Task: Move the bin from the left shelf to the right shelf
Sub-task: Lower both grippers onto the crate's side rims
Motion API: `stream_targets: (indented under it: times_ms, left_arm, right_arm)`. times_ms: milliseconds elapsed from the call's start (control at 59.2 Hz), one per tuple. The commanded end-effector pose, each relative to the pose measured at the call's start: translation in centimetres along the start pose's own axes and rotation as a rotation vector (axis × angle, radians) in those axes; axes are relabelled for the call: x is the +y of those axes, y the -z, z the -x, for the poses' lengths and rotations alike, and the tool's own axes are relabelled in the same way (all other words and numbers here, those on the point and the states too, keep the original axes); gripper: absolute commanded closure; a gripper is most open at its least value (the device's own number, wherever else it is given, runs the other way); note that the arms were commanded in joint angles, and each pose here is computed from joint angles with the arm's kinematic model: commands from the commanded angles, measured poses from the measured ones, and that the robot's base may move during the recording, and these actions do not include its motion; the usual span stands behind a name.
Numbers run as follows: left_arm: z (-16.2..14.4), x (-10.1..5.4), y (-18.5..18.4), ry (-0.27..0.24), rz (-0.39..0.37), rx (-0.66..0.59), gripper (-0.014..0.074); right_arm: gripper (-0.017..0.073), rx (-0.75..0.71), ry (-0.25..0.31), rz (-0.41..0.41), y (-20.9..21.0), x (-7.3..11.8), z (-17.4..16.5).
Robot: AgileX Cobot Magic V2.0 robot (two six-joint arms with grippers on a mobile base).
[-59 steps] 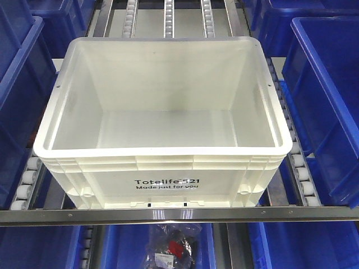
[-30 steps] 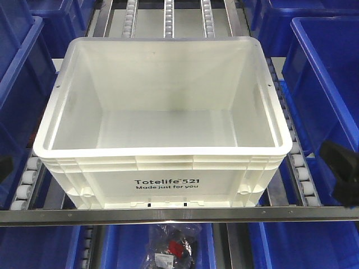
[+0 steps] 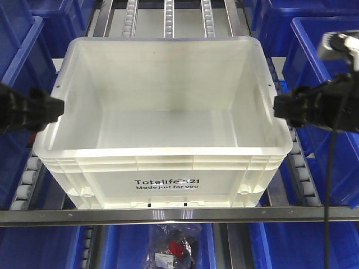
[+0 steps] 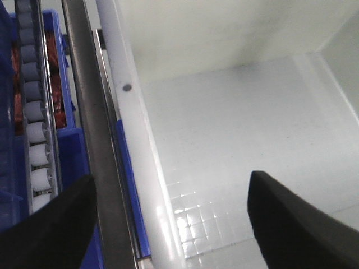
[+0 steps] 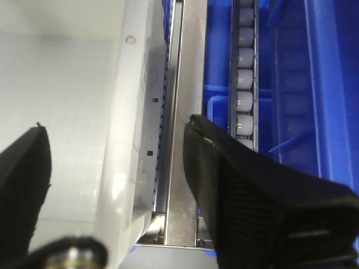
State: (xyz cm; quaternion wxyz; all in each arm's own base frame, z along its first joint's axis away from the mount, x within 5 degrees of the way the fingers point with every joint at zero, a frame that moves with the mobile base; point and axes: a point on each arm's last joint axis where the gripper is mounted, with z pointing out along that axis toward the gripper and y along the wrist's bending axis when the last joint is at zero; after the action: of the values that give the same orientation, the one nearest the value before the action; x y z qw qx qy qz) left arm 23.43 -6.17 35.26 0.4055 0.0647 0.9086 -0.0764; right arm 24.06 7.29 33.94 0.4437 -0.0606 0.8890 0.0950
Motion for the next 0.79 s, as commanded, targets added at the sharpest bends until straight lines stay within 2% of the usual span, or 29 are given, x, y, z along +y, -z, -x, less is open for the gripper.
stream_targets:
  times_ms: [0,101,422,557,777]
  left_arm:
    - [2.6,-0.5,-0.1,0.005,-0.012,-0.049,0.0071]
    - [4.0,-0.6,-1.3,0.014,0.001,-0.014,0.0071]
    - [5.6,0.8,-4.6,0.06,0.061,0.073,0.0071]
    - [6.2,1.0,-5.4,0.044,0.078,0.07,0.0071]
    - [6.7,1.0,-6.4,0.041,0.081,0.091,0.0071]
  right_arm:
    - [0.0101,-0.044,0.003,0.002,-0.1,0.3,2.7]
    - [0.0101,0.018,-0.023,-0.012,-1.5,0.5,4.0]
    - [0.0101,0.144,-0.019,-0.042,-5.3,0.9,6.5]
    - [0.0101,0.176,0.004,-0.068,-6.6,0.8,6.9]
    - [0.0101,0.204,0.007,-0.075,-8.2,0.8,6.9]
